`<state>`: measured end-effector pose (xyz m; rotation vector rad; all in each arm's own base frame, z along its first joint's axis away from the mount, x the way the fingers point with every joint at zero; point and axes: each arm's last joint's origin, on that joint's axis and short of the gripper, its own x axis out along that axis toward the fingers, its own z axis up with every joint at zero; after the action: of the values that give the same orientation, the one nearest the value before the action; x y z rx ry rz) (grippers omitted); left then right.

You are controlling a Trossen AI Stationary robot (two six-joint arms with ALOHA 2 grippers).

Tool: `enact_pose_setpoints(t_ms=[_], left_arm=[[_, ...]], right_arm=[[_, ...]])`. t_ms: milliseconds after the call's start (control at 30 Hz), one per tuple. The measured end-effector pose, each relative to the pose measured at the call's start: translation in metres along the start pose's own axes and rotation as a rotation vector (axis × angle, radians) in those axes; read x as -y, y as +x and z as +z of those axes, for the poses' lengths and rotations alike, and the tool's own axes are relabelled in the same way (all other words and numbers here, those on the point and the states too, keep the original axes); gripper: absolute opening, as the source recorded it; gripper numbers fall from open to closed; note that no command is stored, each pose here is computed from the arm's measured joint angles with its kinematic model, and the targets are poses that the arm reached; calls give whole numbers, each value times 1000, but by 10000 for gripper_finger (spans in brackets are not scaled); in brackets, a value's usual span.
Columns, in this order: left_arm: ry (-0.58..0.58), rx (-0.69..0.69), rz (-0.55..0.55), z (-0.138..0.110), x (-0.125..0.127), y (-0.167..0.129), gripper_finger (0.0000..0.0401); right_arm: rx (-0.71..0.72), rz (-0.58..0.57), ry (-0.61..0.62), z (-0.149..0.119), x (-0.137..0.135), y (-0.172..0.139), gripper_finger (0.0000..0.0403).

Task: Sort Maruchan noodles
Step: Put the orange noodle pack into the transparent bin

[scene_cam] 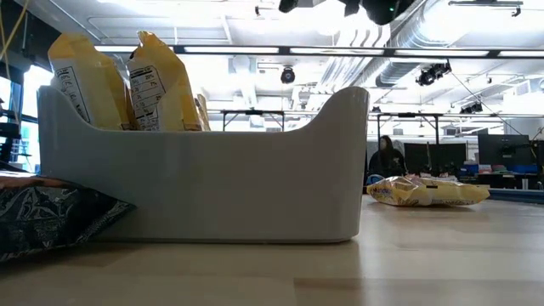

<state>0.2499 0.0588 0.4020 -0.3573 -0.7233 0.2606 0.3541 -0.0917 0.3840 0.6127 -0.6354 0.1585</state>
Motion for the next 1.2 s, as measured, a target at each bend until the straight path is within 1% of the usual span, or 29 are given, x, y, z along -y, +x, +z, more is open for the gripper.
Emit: enact_pose_setpoints(t_ms=[167, 267, 400, 633, 700, 767, 933, 1067, 1133, 1200], left_arm=[[25, 4, -2, 1, 0, 0, 86], [23, 7, -7, 1, 1, 0, 86], [29, -1, -9, -3, 0, 2, 86], [31, -25, -6, -7, -2, 2, 89], [46, -42, -11, -9, -2, 2, 111], [53, -68, -12, -10, -2, 2, 141], [102, -212, 35, -7, -3, -7, 203], [150, -376, 84, -3, -4, -20, 229], [154, -454, 112, 1, -4, -29, 235], [145, -481, 129, 8, -3, -36, 237]], right_arm=[[15, 23, -60, 5, -3, 9, 284], [10, 52, -114, 8, -6, 12, 270], [-5, 63, -158, 13, -6, 14, 232], [-15, 65, -175, 17, -2, 14, 156], [-29, 77, -180, 20, 1, 13, 143], [-42, 89, -171, 24, 6, 11, 136], [-82, 128, -172, 41, 15, 6, 132], [-117, 158, -202, 56, 16, 2, 131], [-177, 164, -192, 63, 17, -2, 130], [-251, 167, -193, 73, 15, -6, 130]])
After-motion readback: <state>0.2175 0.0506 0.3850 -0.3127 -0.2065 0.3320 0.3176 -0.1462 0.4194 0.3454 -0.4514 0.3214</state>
